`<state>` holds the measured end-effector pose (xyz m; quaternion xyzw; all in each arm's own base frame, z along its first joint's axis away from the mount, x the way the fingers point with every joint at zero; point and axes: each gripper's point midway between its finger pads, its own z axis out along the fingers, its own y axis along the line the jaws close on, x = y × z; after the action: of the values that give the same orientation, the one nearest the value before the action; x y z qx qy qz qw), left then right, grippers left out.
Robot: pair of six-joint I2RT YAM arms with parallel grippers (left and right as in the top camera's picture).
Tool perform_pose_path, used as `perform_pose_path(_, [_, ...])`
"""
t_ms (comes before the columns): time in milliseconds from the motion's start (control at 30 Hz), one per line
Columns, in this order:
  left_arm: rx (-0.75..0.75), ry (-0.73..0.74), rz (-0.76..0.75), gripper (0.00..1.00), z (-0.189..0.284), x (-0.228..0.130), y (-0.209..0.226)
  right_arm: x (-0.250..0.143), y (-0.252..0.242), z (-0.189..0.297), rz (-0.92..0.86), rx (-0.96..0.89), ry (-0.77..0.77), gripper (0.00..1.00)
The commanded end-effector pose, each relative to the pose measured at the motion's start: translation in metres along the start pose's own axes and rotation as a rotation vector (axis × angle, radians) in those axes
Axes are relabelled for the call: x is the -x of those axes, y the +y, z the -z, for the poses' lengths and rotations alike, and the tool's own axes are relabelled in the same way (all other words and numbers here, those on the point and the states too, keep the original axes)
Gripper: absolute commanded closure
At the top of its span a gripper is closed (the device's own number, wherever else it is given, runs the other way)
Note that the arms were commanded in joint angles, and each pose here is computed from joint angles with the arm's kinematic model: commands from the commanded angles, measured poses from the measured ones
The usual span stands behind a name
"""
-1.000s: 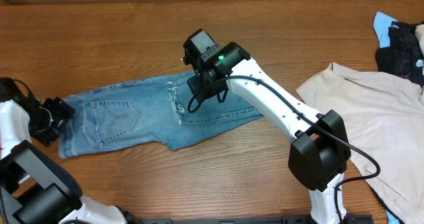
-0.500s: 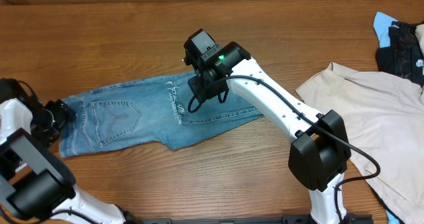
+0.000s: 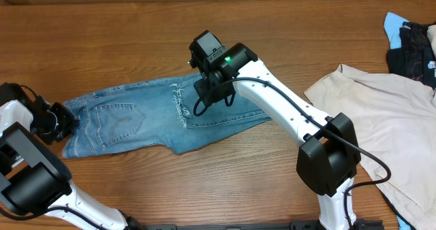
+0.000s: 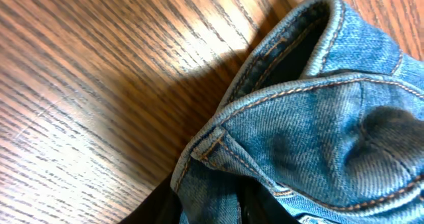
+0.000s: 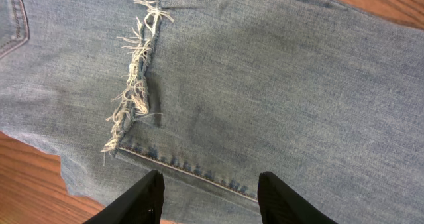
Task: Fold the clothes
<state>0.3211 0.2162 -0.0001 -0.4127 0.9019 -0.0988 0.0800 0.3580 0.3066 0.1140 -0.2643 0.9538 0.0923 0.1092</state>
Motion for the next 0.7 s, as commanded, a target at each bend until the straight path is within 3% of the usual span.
perform_pose_path(0, [-0.014,0.122,0.003,0.86,-0.037,-0.028,0.004,0.001,-0.002,0.001,-0.006,-0.009,-0.005,0.51])
perform_pose_path(67, [-0.015,0.116,0.003,0.96,-0.036,-0.026,0.004,0.001,-0.003,0.001,-0.008,-0.009,-0.006,0.52])
perform_pose_path(300, [-0.025,-0.013,0.008,0.96,0.012,0.019,0.001,0.019,-0.061,0.025,-0.212,-0.053,-0.065,0.52])
perform_pose_path(567, [-0.007,-0.25,0.057,0.96,0.14,0.103,0.014,0.0,-0.176,0.056,-0.457,-0.123,-0.066,0.52])
perform_pose_path(667, [-0.027,-0.338,0.065,0.96,0.191,0.12,0.006,-0.012,-0.2,0.06,-0.514,-0.138,-0.048,0.52])
